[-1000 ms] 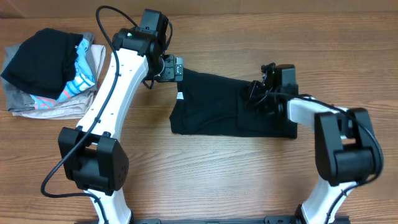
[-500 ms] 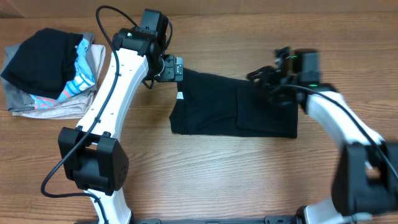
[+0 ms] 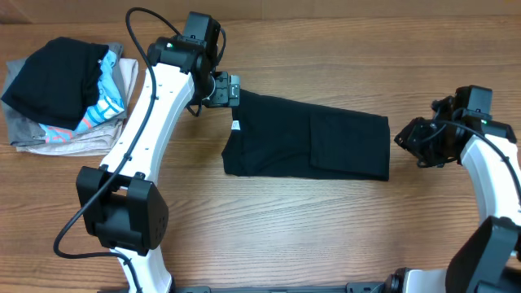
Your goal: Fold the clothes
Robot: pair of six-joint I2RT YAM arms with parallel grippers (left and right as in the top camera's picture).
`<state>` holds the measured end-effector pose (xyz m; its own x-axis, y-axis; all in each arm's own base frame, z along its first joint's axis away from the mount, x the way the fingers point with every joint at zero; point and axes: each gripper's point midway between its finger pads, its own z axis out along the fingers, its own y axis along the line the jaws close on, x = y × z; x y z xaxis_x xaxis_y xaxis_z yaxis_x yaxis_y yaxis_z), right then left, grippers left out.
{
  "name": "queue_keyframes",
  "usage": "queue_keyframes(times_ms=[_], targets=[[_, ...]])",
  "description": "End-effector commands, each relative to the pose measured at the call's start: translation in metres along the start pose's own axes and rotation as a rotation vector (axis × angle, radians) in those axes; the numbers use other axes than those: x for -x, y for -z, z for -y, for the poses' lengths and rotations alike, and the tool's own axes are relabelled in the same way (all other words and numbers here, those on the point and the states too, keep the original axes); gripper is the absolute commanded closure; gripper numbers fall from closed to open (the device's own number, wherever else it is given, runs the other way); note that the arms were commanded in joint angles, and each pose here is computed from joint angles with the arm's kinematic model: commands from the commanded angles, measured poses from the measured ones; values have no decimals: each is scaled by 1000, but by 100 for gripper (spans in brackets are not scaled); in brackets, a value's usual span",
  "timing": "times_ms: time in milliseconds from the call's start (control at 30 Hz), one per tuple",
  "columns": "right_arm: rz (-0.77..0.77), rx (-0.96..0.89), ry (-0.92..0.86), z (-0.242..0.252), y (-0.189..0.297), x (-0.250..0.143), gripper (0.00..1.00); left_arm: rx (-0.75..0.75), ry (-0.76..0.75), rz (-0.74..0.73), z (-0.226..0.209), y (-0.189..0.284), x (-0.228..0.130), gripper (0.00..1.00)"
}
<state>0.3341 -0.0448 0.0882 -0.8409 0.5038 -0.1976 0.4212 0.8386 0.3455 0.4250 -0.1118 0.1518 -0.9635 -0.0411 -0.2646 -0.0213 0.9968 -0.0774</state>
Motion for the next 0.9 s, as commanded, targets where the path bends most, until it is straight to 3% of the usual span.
queue_keyframes(times_ms=[0, 200, 533, 567, 633, 667, 867], targets=[[-1, -94, 42, 20, -18, -2, 53, 13, 4, -10, -3, -5, -1, 0], [-70, -33, 101, 12, -46, -12, 53, 13, 4, -11, -3, -5, -1, 0], [-175, -86, 203, 12, -96, -32, 51, 13, 4, -11, -3, -5, -1, 0], [-181, -97, 201, 14, -98, -33, 56, 13, 4, -11, -3, -5, -1, 0], [-190, -104, 198, 16, -98, -35, 87, 13, 4, -11, -3, -5, -1, 0], [-194, -105, 197, 16, -98, -36, 95, 13, 4, -11, -3, -5, -1, 0], [-204, -117, 144, 24, -82, -24, 96, 13, 4, -11, -3, -5, -1, 0]])
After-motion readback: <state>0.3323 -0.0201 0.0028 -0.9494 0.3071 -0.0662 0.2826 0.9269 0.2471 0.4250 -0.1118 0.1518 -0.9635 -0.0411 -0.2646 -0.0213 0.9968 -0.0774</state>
